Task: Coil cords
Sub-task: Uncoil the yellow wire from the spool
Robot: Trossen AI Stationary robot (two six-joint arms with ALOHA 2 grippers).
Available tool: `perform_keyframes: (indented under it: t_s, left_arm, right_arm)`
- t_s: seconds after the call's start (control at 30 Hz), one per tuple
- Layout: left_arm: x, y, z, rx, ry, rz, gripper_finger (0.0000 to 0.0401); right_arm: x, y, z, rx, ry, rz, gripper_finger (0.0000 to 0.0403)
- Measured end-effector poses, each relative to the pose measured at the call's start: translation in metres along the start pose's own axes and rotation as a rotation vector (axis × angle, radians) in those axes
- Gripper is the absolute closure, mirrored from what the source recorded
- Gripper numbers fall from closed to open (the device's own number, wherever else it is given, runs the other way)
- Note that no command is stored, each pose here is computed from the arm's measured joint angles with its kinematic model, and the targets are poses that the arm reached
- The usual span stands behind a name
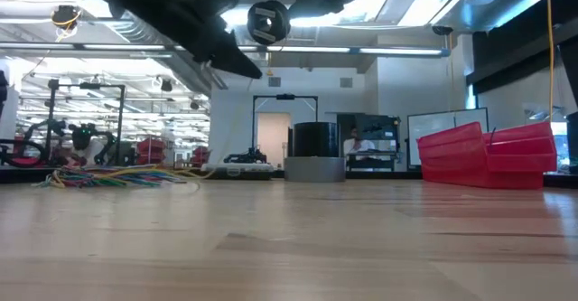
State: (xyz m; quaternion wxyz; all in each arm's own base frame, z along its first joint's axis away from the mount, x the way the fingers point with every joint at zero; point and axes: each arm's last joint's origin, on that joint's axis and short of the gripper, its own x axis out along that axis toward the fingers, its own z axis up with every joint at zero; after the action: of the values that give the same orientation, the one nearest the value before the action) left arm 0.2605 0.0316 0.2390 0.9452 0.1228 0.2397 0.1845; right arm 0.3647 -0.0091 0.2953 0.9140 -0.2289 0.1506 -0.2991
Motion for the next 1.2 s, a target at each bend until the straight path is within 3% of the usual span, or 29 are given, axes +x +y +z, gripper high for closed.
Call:
perform_keyframes:
  t_s: [0.3,0.6,0.87,1.0,1.2]
  left_arm:
    - [-0.014,0.007,0.016,-0.154,-0.057,0.052,0.0231]
    - [-0.018,0.014,0.011,-0.142,-0.025,0.165,0.0231]
    - [0.0,0.017,-0.002,-0.15,0.025,0.149,0.0235]
    - [0.0,0.017,-0.002,-0.136,0.022,0.149,0.0278]
    - [0.0,0.016,-0.003,-0.107,0.037,0.142,0.0389]
  right_arm:
    - [0.0,0.001,-0.001,-0.008,0.009,0.004,0.0398]
    - [0.0,0.001,-0.001,-0.011,0.011,0.006,0.0398]
    - [0.0,0.0,0.0,-0.003,0.002,0.002,0.0398]
    - [0.0,0.0,-0.001,-0.009,0.005,0.003,0.0398]
    - [0.0,0.001,-0.001,-0.011,0.008,0.005,0.0398]
